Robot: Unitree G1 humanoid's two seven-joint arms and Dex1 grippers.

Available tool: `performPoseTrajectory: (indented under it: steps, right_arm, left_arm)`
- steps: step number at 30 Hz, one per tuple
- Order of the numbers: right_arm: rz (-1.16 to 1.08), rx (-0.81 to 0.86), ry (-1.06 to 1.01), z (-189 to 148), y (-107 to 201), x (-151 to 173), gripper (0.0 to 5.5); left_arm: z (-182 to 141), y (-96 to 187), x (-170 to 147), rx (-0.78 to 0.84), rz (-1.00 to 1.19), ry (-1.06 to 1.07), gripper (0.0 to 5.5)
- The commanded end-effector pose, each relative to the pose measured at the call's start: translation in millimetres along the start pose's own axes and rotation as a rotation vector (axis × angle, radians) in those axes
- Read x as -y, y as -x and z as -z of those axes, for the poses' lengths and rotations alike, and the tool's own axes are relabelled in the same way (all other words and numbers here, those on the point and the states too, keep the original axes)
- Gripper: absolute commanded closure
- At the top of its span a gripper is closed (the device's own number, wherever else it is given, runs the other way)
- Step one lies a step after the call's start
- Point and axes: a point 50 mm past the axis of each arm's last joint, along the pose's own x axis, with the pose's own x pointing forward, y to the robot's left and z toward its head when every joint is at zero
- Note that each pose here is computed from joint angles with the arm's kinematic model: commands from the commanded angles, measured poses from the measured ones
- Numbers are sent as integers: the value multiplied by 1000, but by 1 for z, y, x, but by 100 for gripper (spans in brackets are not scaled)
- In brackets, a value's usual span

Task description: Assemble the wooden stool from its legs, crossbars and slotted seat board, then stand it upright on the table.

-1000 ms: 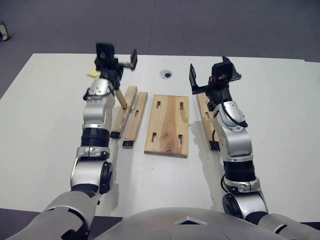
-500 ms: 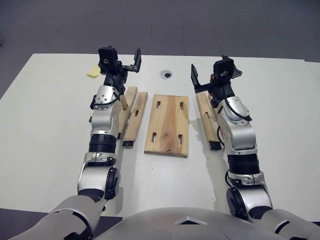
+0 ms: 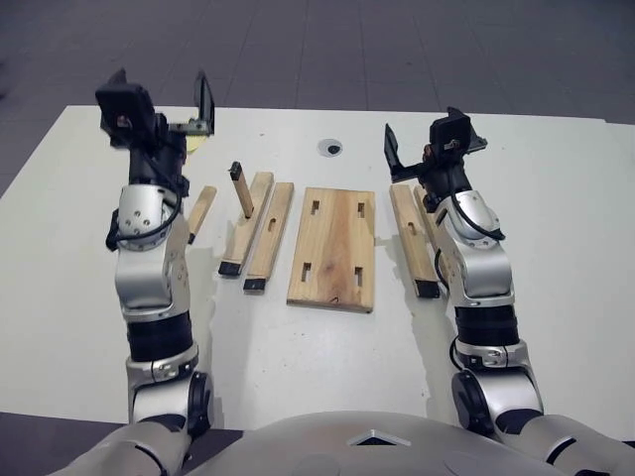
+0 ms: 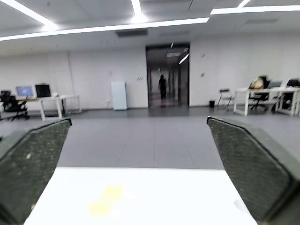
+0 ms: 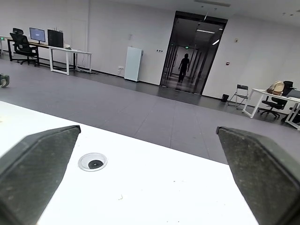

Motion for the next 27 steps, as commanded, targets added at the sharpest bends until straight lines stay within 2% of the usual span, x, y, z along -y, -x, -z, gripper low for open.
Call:
performPoseTrajectory:
  steps: [1, 11, 19, 27]
  right_arm:
    - [47, -25, 10, 5, 9, 9, 10]
    - [59, -28, -7, 5, 11, 3, 10]
    - [46, -43, -21, 10, 14, -4, 10]
    - [31, -46, -33, 8, 15, -9, 10]
  left_arm:
    - [18, 19, 7, -106, 61, -20, 12]
    - [61, 60, 6, -310, 183, -101, 12]
    - [90, 75, -3, -452, 158, -124, 12]
    - [105, 94, 0, -550, 191, -143, 12]
